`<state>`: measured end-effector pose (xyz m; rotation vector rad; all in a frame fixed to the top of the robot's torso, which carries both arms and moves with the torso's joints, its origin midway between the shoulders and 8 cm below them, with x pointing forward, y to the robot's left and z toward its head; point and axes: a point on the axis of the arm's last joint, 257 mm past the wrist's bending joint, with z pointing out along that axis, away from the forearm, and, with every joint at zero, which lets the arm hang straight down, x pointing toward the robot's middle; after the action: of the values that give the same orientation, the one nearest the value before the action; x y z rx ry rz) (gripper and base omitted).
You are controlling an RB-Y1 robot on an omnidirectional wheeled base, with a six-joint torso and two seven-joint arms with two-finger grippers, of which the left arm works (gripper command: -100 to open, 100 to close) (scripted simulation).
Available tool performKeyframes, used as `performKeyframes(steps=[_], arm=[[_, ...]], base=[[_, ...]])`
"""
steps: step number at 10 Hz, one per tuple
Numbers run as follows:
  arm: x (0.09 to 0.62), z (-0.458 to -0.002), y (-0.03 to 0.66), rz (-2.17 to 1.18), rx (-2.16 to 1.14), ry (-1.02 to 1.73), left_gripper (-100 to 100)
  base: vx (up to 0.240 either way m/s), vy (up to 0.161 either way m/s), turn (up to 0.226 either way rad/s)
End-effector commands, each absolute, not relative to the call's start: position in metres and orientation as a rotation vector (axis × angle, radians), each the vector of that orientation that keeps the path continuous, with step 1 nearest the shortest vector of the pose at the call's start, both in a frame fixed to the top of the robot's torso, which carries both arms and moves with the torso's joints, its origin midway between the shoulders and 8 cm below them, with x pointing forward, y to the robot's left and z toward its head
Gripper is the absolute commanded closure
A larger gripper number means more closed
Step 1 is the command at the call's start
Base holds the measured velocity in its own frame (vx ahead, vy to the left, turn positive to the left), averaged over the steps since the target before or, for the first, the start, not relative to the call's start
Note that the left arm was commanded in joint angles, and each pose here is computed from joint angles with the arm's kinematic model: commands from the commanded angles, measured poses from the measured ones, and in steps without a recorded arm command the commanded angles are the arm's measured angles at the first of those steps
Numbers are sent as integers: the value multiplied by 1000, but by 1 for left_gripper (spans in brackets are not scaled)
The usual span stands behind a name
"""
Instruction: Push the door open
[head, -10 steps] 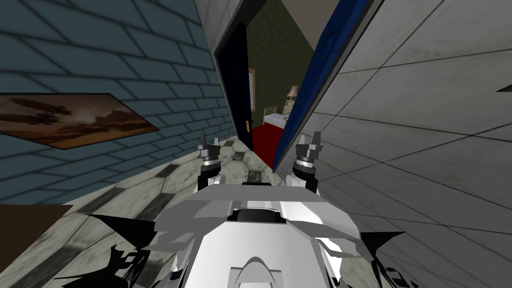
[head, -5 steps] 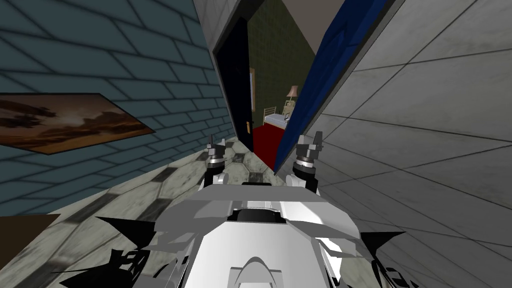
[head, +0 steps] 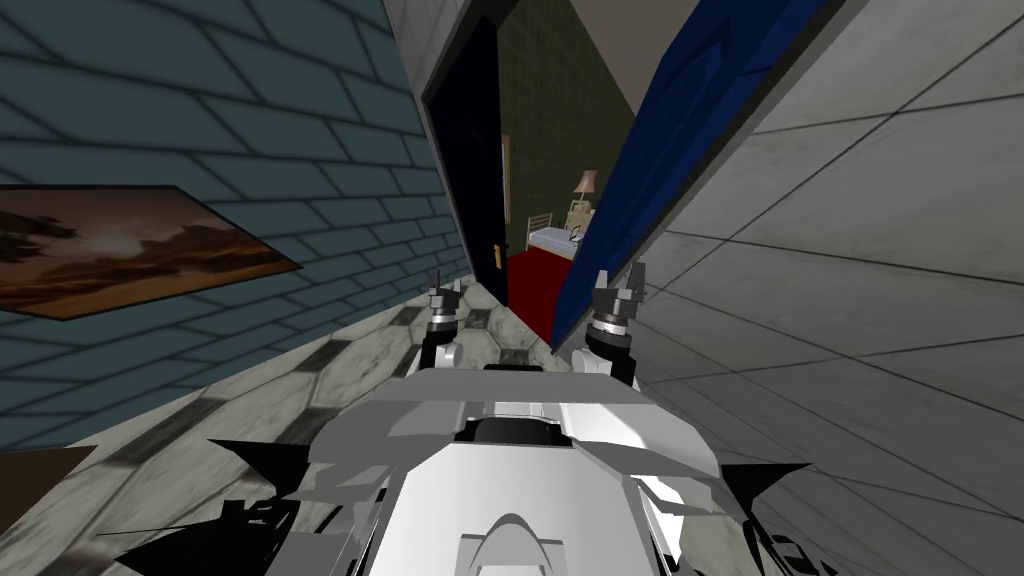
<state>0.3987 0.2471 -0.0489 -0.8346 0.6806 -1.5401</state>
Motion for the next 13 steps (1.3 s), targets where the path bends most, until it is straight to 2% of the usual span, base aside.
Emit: performKeyframes(steps=[1, 13], arm=[[408, -60, 237, -1561, -843, 712, -100], [465, -124, 165, -1666, -886, 913, -100]], base=[[115, 82, -40], [105, 95, -30]])
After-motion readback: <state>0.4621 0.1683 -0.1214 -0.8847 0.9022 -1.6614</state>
